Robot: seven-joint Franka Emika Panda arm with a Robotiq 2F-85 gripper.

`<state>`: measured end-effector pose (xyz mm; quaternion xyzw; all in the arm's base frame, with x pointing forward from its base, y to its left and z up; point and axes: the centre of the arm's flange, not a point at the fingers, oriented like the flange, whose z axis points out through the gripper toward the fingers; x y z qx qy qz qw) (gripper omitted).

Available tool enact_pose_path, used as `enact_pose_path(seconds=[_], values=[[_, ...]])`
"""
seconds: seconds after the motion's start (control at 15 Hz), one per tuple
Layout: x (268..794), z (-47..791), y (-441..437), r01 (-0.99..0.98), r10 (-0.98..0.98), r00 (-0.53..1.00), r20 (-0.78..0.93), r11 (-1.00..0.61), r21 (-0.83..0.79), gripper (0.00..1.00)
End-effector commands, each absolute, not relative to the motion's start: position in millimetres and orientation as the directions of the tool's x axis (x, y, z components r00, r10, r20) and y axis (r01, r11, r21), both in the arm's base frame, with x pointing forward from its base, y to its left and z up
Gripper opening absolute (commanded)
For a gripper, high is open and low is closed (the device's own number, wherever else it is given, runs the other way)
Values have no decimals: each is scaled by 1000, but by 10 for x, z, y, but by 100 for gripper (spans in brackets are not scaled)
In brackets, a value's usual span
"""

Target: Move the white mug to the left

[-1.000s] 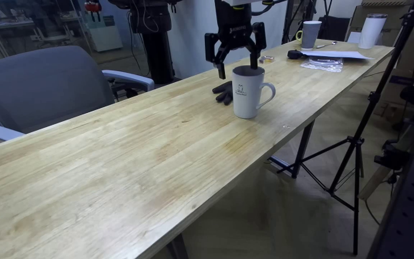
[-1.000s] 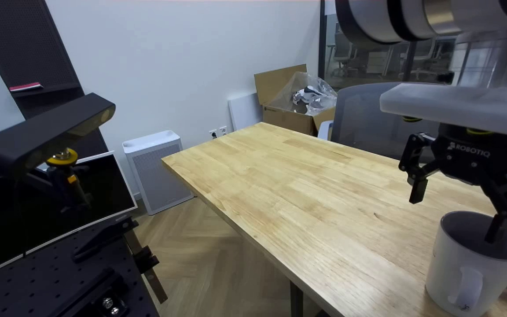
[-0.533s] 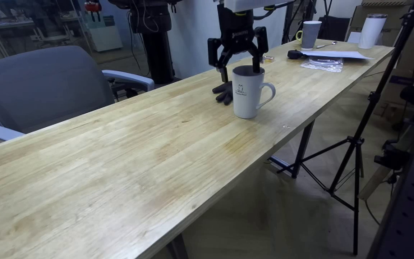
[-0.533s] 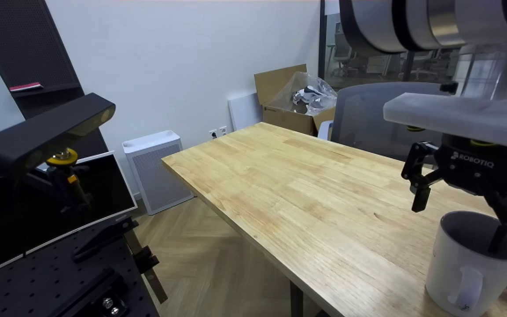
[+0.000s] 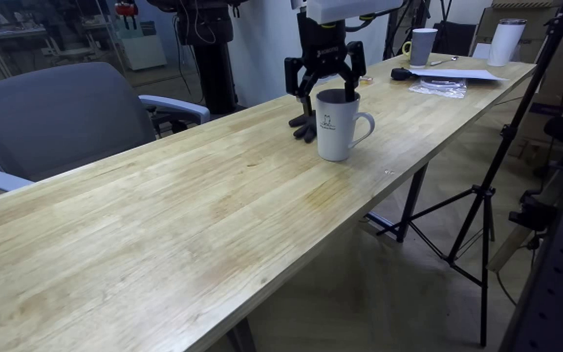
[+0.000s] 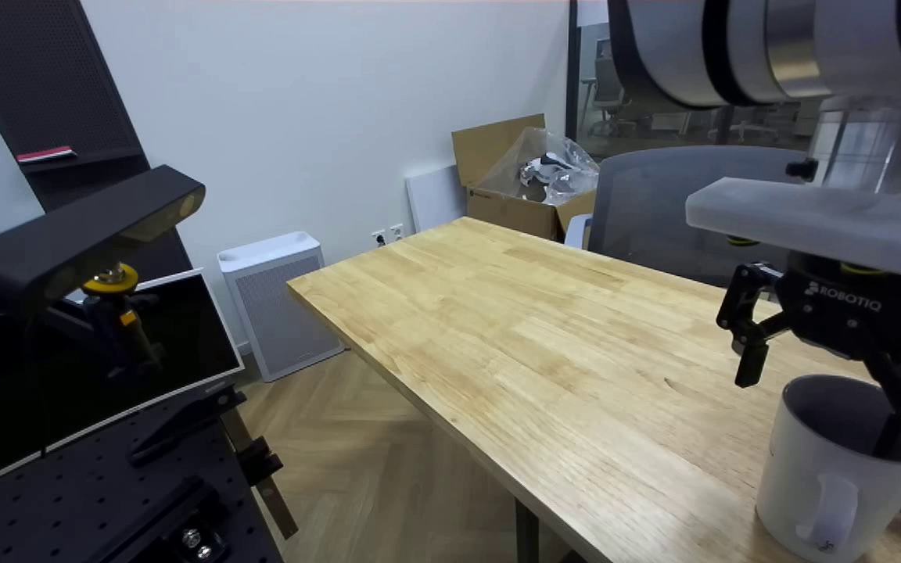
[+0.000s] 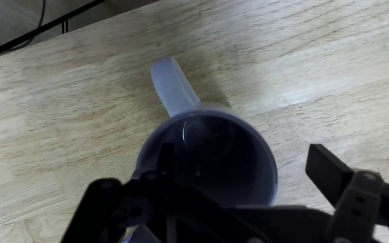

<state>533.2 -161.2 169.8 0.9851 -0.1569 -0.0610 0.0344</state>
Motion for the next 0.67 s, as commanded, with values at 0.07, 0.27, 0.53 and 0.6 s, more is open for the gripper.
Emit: enact_pose_path(seconds=[0.07, 0.27, 0.53, 0.6], values=[[5421, 1669, -1655, -327, -338, 936, -104, -939, 107, 100], [5422, 1647, -1673, -330, -341, 934, -106, -938, 110, 100], [5420, 1639, -1694, -333, -345, 933, -103, -936, 115, 71], [5420, 1639, -1701, -335, -347, 932, -104, -935, 116, 70]])
